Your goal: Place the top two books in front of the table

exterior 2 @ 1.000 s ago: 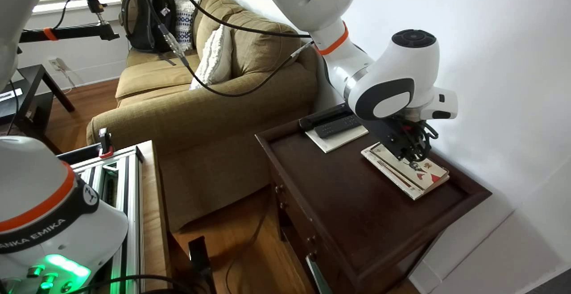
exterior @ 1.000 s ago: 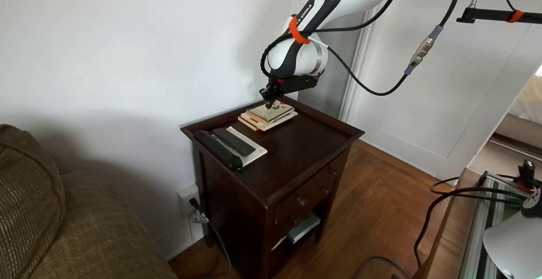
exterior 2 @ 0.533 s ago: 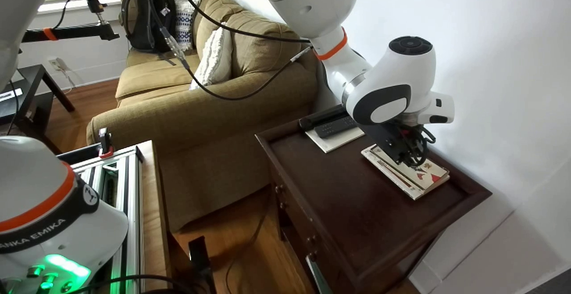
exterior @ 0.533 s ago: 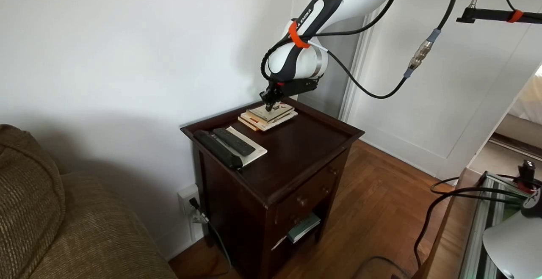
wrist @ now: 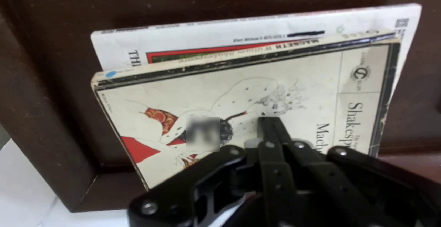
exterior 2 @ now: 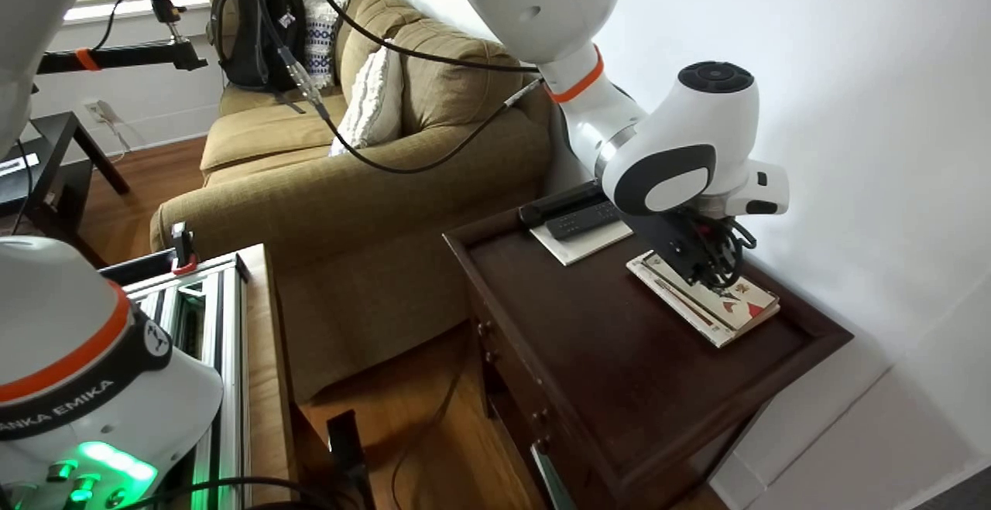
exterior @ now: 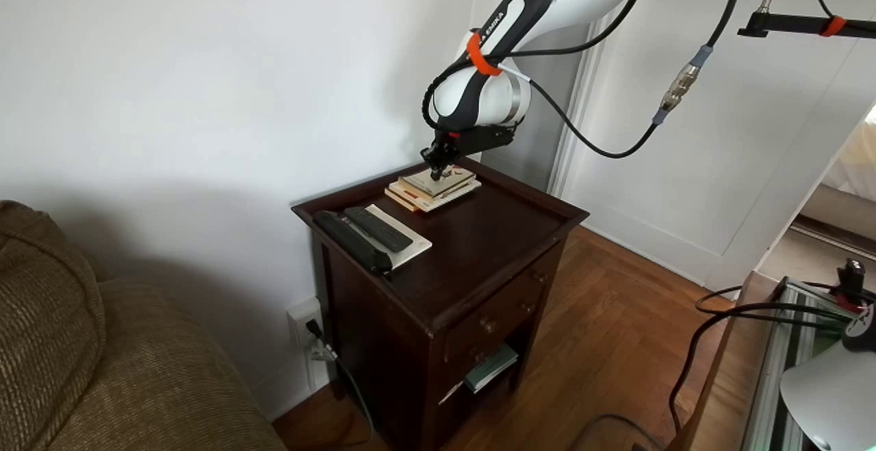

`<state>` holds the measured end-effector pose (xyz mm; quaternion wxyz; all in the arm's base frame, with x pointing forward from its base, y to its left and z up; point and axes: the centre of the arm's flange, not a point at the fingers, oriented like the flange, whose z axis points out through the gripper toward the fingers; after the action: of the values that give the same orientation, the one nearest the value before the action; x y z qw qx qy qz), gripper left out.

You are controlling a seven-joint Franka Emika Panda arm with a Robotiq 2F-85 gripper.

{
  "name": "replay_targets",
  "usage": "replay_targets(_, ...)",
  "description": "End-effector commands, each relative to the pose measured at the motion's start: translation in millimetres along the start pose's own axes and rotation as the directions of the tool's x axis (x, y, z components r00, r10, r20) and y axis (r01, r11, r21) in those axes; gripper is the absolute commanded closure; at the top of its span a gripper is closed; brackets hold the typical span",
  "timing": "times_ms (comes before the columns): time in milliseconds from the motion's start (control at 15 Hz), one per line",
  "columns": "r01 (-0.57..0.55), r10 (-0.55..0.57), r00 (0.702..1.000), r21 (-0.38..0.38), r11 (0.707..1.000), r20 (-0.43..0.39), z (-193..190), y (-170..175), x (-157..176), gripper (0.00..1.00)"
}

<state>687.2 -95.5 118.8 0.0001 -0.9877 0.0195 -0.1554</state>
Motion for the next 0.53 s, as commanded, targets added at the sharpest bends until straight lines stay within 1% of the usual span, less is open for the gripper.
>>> replay_targets(0, -0.014, 0.015, 0.998, -0.009, 1.000, 0.069, 0.8, 3.1, -5.5, 1.00)
replay_targets(467, -0.018, 0.019, 0.989, -0.009, 1.000, 0.149, -0.8, 6.9, -13.4, 1.00)
